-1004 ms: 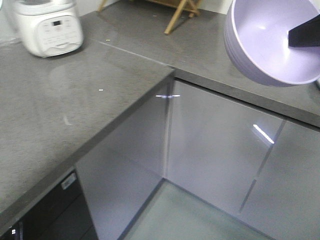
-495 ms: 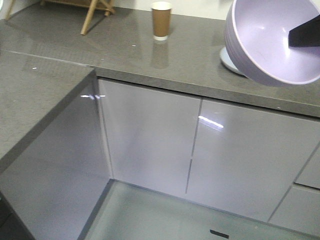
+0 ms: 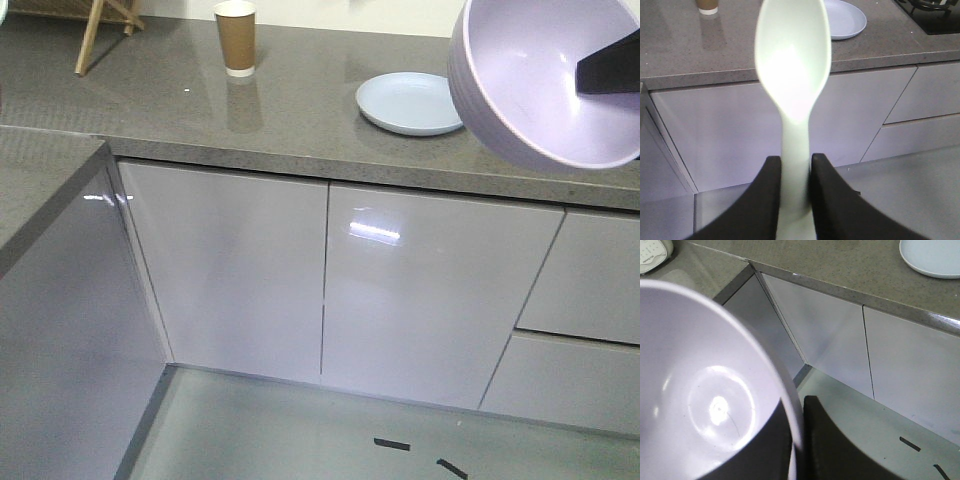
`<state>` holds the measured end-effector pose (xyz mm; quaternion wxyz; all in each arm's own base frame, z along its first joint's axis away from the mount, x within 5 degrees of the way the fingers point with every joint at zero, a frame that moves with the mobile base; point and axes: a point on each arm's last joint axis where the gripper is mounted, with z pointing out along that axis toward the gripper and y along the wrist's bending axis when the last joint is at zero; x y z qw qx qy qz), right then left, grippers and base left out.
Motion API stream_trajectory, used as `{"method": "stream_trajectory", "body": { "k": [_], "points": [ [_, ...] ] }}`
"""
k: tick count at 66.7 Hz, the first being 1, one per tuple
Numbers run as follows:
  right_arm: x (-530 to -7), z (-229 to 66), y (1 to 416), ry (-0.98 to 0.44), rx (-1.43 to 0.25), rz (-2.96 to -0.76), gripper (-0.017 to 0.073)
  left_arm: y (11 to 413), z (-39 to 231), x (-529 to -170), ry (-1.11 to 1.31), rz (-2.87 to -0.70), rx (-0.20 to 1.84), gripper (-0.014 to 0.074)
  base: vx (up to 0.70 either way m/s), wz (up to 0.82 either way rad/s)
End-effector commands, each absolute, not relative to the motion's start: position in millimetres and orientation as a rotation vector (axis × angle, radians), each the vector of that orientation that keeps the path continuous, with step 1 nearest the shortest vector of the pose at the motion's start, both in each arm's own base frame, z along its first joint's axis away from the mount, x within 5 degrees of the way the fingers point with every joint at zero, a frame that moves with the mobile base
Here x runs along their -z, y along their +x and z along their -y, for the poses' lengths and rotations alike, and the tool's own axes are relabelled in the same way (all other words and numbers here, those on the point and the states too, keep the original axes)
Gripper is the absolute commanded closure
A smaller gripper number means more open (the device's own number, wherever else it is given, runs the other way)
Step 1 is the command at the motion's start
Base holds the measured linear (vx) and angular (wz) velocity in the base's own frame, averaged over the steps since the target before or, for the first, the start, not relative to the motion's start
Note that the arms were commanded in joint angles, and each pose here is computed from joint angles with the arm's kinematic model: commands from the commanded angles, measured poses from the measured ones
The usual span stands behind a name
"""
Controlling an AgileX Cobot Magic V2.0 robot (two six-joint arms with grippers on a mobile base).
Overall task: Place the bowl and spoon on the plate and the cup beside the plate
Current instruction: 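Drive the base away from the counter, holding spoon and bowl, then drive the base toward the counter with the pale blue plate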
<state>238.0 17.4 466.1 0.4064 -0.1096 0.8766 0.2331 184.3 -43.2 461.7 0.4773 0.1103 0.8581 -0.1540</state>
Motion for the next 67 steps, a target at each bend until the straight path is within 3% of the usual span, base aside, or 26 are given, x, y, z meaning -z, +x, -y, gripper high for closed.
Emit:
{"method": "stream_trajectory", "body": {
  "k": [1, 67],
  "points": [
    [-483.8, -20.4, 230.2, -0.272, -0.599, -2.105, 0.0566, 179.8, 43.5, -477.1, 0.248, -1.995, 0.393, 0.0601, -0.05, -0.21],
    [-483.8, -20.4, 230.2, -0.272, -0.599, -2.105, 0.0566, 179.7, 43.5, -477.0, 0.249, -1.996, 0.393, 0.0601, -0.01, -0.07]
  ]
}}
